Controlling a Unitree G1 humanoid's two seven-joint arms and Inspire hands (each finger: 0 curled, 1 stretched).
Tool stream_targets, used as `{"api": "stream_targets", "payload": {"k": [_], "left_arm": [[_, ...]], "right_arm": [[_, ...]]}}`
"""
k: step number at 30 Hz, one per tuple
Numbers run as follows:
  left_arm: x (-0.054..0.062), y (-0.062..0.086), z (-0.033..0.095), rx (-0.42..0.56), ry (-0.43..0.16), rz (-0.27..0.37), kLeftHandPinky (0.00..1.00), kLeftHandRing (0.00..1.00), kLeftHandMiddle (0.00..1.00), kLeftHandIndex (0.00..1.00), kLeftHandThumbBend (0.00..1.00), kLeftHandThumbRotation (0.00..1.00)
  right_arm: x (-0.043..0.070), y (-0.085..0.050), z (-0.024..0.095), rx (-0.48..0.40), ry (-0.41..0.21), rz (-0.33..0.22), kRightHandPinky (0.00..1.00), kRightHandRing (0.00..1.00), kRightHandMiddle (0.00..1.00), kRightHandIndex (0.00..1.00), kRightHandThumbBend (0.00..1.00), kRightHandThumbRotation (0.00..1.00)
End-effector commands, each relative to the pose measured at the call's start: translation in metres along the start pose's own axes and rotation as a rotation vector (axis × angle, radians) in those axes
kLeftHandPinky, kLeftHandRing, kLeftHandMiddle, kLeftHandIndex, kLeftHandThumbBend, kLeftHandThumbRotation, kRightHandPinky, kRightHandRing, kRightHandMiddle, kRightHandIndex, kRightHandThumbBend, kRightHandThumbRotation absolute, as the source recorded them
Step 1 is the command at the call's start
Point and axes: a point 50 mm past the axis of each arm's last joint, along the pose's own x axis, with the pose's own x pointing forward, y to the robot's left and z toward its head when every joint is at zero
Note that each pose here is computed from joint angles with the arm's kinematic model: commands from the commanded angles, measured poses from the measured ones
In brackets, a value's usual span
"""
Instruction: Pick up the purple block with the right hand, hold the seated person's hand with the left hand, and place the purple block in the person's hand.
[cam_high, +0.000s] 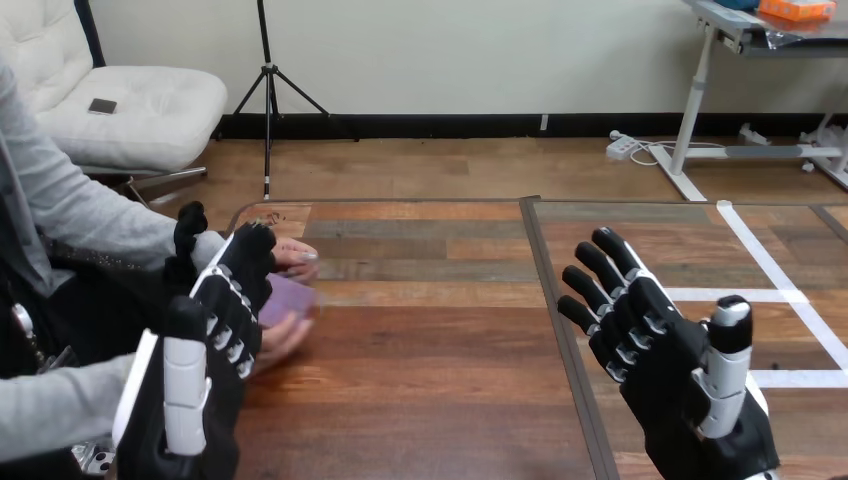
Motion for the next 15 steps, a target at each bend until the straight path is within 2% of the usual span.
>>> {"api": "stream_targets", "payload": {"k": [1,15], "left_arm": [[0.0102,-0.0081,0.0151,-0.004,-0.083,-0.050,1.00,0.98,0.95,0.93,0.79,1.00],[0.0120,-0.0089,0.0153,-0.038,-0.083,-0.045,1.00,0.98,0.95,0.94,0.78,1.00]], "right_arm": [[0.0097,0.0051,0.0173,-0.003,-0.113,0.020,1.00,1.00,1.00,1.00,1.00,1.00],[0.0086,0.0022,0.0139,0.008,-0.121,0.006,1.00,1.00,1.00,1.00,1.00,1.00]]}}
